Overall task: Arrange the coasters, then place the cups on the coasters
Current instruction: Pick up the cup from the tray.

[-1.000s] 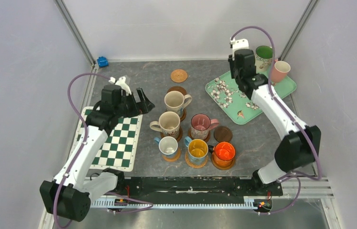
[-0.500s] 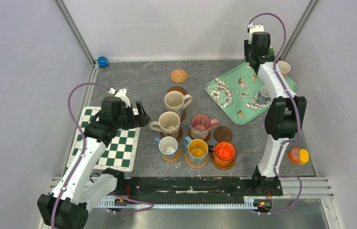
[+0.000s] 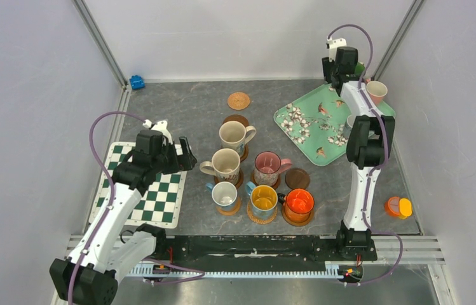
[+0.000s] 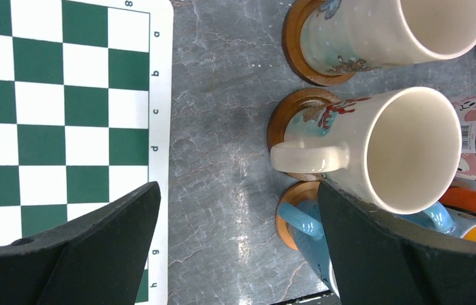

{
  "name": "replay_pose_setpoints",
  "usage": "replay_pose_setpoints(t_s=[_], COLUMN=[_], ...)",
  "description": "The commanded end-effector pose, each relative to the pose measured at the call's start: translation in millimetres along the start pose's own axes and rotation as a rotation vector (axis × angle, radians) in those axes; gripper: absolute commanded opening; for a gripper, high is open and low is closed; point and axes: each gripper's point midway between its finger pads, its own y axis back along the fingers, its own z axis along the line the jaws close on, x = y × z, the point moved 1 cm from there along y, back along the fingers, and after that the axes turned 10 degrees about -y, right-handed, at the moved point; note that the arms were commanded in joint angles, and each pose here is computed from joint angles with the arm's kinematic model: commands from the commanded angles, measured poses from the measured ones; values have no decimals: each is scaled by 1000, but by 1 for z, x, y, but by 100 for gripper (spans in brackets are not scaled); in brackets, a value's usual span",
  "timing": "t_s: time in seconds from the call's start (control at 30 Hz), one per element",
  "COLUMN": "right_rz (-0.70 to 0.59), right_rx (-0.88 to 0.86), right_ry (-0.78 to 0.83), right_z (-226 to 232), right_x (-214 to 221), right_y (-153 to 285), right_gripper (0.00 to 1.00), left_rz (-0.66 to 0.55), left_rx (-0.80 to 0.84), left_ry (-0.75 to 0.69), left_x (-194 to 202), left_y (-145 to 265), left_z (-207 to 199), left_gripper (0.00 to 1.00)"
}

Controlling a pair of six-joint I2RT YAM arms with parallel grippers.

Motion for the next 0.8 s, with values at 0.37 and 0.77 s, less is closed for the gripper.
replay_pose_setpoints(t_s=[0.37, 0.77], right_rz=[-268, -242], right_rx=[-106, -91], right_ry=[-80, -125], right_z=[-33, -53], right_x=[-47, -23], right_y=[-32, -51], right_gripper=[58, 59], left_rz=[-18, -17], left_rx=[-71, -93], left_ry=[-16, -33], left_x=[-3, -7], left_y=[7, 3], left_z=[12, 15], left_gripper=[100, 100])
